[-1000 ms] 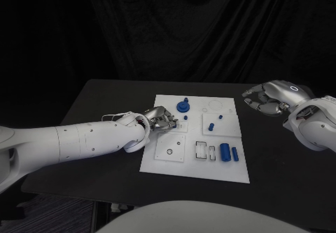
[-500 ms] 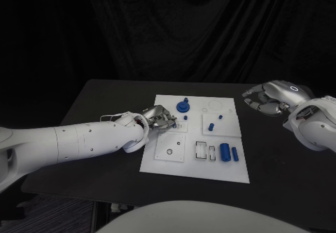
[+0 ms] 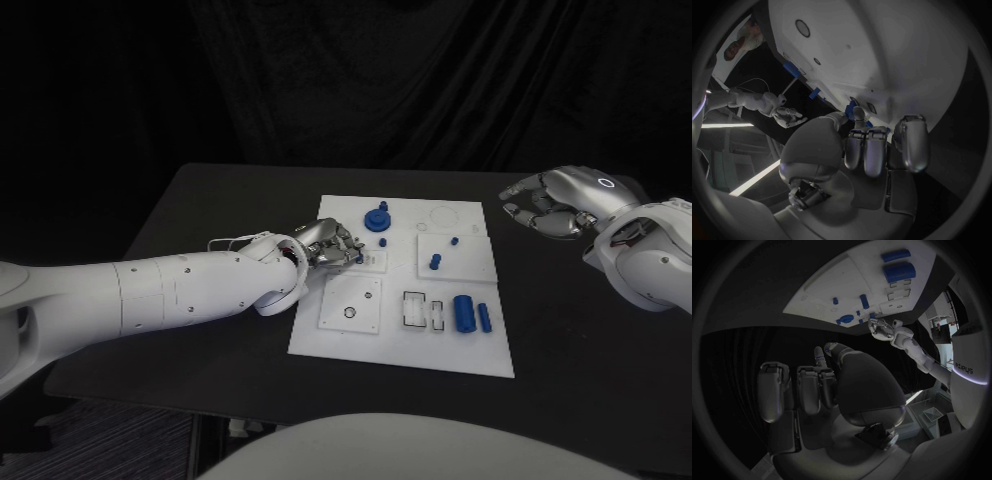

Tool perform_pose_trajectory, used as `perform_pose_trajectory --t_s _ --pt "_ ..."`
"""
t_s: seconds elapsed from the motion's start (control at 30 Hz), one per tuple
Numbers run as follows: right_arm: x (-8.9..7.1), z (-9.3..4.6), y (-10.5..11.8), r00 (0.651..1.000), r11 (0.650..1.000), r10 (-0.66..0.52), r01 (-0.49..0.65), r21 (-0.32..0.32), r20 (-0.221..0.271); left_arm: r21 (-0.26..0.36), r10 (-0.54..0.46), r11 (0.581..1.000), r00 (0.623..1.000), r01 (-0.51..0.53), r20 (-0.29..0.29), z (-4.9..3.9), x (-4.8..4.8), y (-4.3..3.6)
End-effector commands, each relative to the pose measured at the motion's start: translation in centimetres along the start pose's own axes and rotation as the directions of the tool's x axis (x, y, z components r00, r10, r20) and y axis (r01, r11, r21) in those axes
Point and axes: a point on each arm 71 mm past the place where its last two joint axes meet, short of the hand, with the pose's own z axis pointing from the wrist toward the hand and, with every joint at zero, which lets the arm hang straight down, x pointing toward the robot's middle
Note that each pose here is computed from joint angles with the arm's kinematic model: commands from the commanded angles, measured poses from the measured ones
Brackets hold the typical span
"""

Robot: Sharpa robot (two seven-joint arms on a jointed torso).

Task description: Assemble the parts on the task board

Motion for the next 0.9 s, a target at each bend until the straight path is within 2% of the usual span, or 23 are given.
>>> perform_pose_trajectory --t_s 0.03,0.3,0.9 --pt "0.06 -0.07 -0.16 1.000 1.000 -0.001 0.001 0.018 0.003 -0.010 -0.003 1.000 1.000 0.003 -0.027 -0.07 0.47 0.01" --pt "0.06 -0.07 -0.17 1.000 1.000 -0.001 0.001 0.018 0.004 -0.021 -0.005 1.000 0.999 0.004 -0.036 -0.21 0.75 0.23" --pt "0.11 -0.08 -0.16 1.000 1.000 0.000 0.000 0.018 0.001 -0.003 -0.009 1.000 1.000 0.009 -0.023 -0.24 0.84 0.04"
